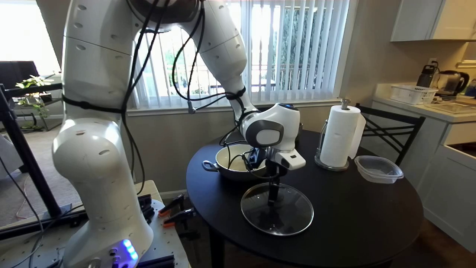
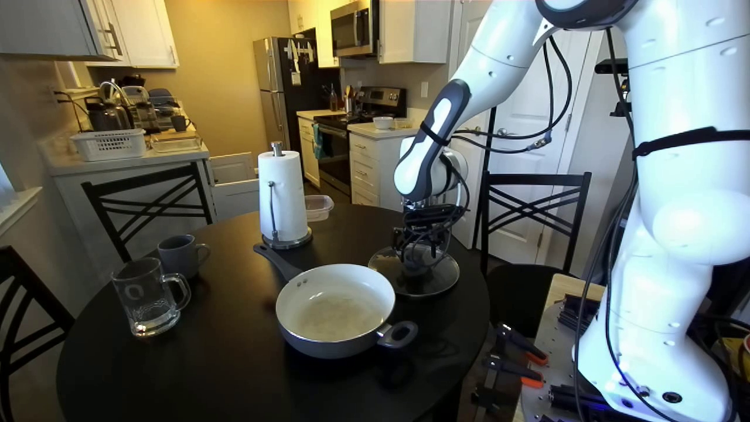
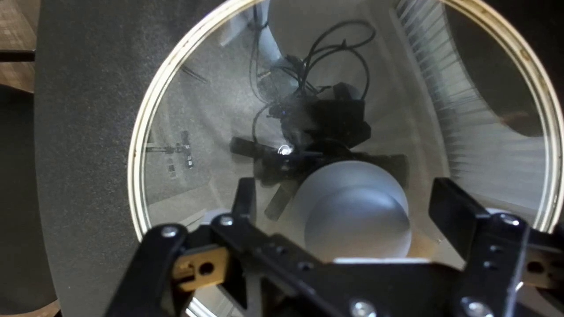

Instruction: Place the lid on the pan

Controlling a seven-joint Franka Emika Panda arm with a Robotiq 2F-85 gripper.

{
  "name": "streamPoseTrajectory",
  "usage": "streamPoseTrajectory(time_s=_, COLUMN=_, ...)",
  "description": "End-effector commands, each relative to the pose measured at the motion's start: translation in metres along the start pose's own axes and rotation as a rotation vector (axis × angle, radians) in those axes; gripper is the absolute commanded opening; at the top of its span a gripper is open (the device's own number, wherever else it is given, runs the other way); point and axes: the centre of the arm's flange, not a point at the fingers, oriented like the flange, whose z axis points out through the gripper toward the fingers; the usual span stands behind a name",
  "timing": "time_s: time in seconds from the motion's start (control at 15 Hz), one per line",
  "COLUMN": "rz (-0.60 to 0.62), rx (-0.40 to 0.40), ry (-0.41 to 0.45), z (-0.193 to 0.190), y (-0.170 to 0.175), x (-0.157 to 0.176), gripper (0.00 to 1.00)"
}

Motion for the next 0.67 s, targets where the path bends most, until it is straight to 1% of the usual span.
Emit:
streamPoseTrajectory(time_s=0.0, rz=0.028, rx=0.008, ry=-0.009, z=0.0038, y=-0.0020, x=0.0046, gripper=1.00)
streamPoseTrajectory(time_s=0.07, rz=0.029, rx=0.008, ry=-0.010, z=0.0049, y=-0.0029, x=0.0053, gripper=0.97)
streamPoseTrajectory(time_s=0.13, rz=0.027, rx=0.008, ry=-0.013, z=0.0058, y=-0.0033, x=0.0057, gripper=0.74)
streamPoseTrajectory(time_s=0.27, rz=0.026, rx=0.008, ry=-0.011, z=0.0071, y=-0.0037, x=0.0061, gripper=0.72)
streamPoseTrajectory(time_s=0.6, rz=0.040, rx=0.014, ry=-0.006, z=0.0051, y=-0.0045, x=0.0117, gripper=0.39)
